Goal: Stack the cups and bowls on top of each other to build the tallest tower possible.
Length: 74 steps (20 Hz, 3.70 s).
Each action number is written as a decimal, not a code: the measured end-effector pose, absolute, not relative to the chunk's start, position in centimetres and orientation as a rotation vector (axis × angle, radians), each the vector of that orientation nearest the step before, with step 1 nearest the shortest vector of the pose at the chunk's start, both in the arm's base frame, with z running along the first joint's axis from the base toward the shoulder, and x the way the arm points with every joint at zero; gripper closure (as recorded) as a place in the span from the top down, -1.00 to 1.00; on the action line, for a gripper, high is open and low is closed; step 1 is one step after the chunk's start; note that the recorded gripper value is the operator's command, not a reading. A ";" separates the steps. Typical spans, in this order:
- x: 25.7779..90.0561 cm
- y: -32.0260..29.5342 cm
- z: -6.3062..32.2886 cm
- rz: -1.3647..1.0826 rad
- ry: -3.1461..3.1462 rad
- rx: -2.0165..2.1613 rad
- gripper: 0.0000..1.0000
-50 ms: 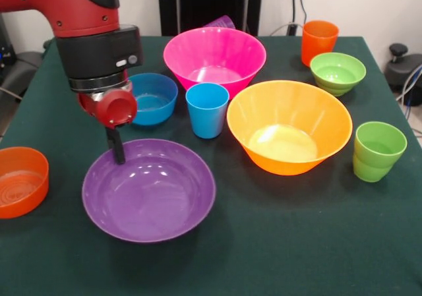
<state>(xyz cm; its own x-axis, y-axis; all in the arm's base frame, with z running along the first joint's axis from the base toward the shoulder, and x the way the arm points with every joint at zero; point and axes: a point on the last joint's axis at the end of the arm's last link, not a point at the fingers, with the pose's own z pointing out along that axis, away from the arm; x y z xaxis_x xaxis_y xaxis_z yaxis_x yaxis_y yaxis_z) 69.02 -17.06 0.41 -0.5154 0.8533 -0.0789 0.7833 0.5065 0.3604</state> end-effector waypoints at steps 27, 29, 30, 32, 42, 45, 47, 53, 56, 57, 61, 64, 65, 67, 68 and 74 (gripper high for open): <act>80.1 -0.9 6.8 0.747 2.464 1.340 -1.00; 80.8 0.6 7.8 0.748 2.477 1.329 -1.00; 80.9 0.9 8.1 0.745 2.483 1.328 -1.00; 81.1 1.9 9.1 0.731 2.509 1.323 -1.00; 81.8 4.8 16.3 0.671 2.624 1.328 -1.00; 82.3 4.5 17.8 0.689 2.612 1.338 -1.00; 82.6 3.9 18.7 0.697 2.594 1.342 -1.00; 82.9 0.9 19.6 0.687 2.554 1.371 -1.00; 82.9 -0.8 20.0 0.672 2.534 1.384 -1.00; 82.9 -1.2 20.1 0.668 2.530 1.386 -1.00; 81.9 -4.0 20.3 0.580 2.534 1.404 -1.00; 80.6 -5.6 20.3 0.482 2.572 1.424 -1.00; 80.2 -6.0 20.3 0.456 2.583 1.429 -1.00; 79.4 -6.8 20.4 0.400 2.607 1.440 -1.00; 79.1 -7.1 20.4 0.382 2.615 1.443 -1.00; 76.2 -9.8 20.7 0.247 2.653 1.458 -1.00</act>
